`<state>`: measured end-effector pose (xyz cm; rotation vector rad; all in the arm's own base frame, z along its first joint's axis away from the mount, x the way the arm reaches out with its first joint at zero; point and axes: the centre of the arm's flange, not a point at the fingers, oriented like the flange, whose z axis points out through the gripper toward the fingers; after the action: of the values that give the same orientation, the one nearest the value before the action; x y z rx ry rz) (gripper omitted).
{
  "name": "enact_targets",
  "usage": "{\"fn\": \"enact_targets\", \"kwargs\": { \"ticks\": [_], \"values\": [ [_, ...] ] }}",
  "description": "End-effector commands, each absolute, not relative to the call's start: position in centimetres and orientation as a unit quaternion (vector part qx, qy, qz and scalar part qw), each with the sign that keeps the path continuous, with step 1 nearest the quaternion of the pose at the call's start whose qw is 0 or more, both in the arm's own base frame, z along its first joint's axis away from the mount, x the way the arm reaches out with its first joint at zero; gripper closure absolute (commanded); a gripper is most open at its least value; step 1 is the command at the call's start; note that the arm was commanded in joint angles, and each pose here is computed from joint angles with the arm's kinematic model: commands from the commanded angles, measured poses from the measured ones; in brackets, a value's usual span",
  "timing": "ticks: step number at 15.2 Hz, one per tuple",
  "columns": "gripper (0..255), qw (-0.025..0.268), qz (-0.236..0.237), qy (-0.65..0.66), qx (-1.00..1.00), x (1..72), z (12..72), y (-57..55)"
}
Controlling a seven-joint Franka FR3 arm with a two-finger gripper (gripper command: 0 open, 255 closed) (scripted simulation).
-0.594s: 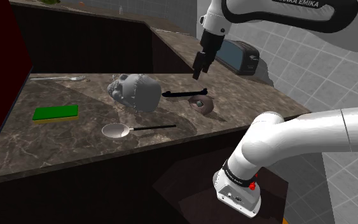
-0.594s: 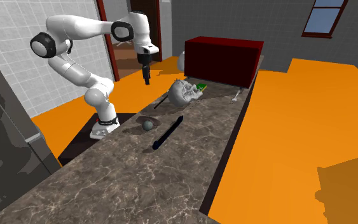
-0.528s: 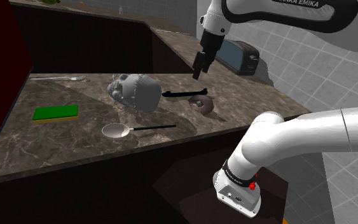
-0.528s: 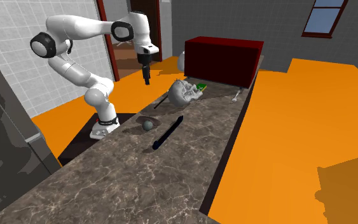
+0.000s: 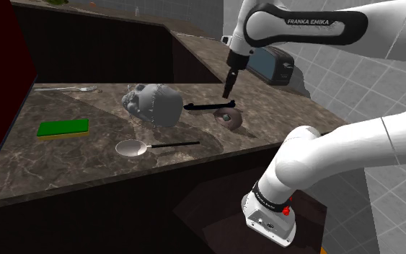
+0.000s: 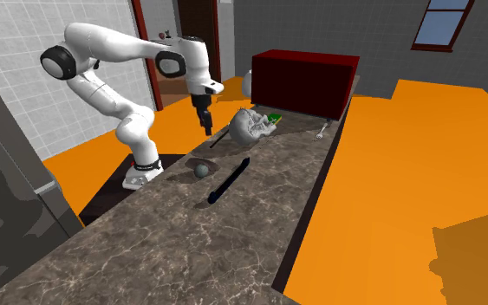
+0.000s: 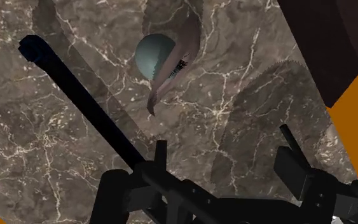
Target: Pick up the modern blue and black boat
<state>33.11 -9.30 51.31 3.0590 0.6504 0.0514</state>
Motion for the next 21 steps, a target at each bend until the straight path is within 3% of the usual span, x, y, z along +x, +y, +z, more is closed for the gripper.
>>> {"fn": "enact_targets", "kwargs": {
  "ticks": [1, 14, 21],
  "values": [
    [0, 0.008, 0.017, 0.254, 0.967, 34.1, 49.8, -11.2],
    [0, 0.011, 0.015, 0.515, 0.857, 44.0, 39.2, -20.1],
    [0, 0.011, 0.015, 0.516, 0.856, 44.1, 36.0, -20.1]
  ]
}}
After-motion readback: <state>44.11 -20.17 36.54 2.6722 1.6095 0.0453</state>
